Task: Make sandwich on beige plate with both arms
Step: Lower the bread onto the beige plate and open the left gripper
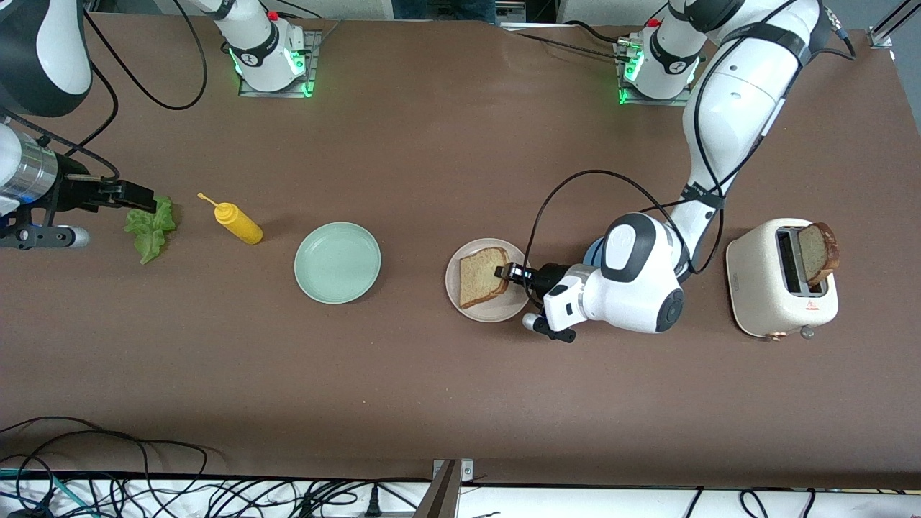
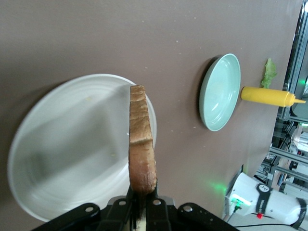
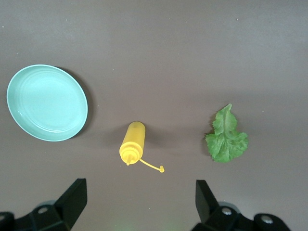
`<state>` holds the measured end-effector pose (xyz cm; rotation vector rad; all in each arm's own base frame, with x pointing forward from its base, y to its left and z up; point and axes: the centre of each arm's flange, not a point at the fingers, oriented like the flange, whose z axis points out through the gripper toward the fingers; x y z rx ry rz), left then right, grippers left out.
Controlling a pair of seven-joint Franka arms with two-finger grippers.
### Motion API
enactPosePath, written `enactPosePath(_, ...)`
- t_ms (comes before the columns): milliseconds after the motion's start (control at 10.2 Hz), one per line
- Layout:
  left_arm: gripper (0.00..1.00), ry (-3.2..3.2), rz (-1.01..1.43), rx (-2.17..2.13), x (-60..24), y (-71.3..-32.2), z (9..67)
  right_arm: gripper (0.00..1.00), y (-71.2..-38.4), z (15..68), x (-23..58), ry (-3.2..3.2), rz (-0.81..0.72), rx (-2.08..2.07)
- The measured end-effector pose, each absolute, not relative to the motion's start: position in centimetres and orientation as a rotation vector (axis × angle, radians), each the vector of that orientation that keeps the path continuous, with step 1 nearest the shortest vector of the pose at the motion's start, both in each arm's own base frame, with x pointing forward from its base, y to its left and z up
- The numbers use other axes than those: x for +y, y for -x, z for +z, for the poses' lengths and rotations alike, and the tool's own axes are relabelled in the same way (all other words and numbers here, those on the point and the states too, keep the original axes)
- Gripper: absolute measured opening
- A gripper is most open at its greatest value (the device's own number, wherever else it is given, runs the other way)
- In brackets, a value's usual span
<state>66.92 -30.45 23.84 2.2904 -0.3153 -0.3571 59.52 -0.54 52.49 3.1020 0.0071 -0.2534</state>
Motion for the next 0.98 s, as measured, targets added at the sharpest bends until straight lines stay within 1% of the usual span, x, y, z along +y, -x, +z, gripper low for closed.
enactPosePath(98,0.09,-2.268,-0.345,-0.328,-29.2,-67.3,22.9,1.0,-59.5,52.5,-0.5,-3.102,-0.253,0.007)
enactPosePath(196,0.16,-2.24,-0.334,-0.333,-28.1,-67.4,22.0,1.0,-59.5,52.5,-0.5,-3.102,-0.254,0.007)
enactPosePath(294,0.27,-2.225,-0.325,-0.345,-27.3,-67.4,21.5,1.0,-59.5,52.5,-0.5,-3.102,-0.254,0.007)
enactPosePath(392,0.45,-2.219,-0.318,-0.355,-26.8,-67.5,21.4,1.0,-59.5,52.5,-0.6,-3.102,-0.253,0.007)
enactPosePath(490,0.59,-2.216,-0.318,-0.358,-26.4,-67.6,21.5,1.0,-59.5,52.5,-0.6,-3.102,-0.253,0.007)
enactPosePath(588,0.74,-2.212,-0.325,-0.364,-26.3,-67.6,21.5,1.0,-59.5,52.5,-0.6,-3.102,-0.253,0.006)
enactPosePath(785,1.0,-2.228,-0.326,-0.391,-25.7,-67.7,22.3,1.0,-59.5,52.5,-1.2,-3.102,-0.253,-0.009)
enactPosePath(981,1.0,-2.311,-0.34,-0.462,-24.4,-67.9,24.4,1.0,-59.5,52.4,-2.8,-3.104,-0.256,-0.038)
